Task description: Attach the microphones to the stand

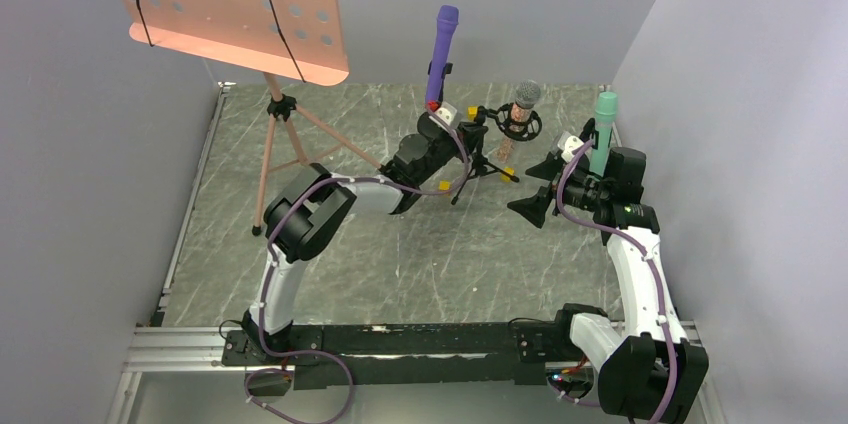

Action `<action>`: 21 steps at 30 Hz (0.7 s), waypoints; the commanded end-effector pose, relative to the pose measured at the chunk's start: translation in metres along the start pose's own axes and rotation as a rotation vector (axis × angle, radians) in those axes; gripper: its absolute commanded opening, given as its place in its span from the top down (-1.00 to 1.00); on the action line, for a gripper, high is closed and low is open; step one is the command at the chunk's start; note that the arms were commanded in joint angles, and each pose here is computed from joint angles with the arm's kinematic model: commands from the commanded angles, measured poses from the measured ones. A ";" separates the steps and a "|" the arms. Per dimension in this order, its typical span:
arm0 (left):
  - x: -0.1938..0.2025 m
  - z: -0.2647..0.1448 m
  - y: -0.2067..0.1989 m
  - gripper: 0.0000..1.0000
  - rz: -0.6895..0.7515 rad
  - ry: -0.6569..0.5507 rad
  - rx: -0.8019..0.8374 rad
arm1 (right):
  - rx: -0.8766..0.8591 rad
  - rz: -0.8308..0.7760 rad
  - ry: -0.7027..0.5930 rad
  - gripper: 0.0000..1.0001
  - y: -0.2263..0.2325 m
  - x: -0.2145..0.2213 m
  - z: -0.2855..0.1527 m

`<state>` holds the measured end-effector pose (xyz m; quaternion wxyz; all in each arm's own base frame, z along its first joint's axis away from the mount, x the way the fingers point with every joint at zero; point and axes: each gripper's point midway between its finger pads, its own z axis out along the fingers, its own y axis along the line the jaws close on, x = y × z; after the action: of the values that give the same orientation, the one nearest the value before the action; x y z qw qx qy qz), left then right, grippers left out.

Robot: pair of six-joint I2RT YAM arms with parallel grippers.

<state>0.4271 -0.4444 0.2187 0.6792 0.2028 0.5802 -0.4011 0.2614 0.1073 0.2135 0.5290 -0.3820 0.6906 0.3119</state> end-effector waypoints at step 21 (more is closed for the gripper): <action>-0.009 -0.011 -0.033 0.56 0.025 -0.031 0.056 | -0.004 -0.075 -0.026 -1.00 -0.001 -0.017 -0.003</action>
<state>0.4096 -0.4509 0.2115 0.6872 0.2162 0.5709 -0.3939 0.2609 0.1072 0.2128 0.5287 -0.3847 0.6899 0.3107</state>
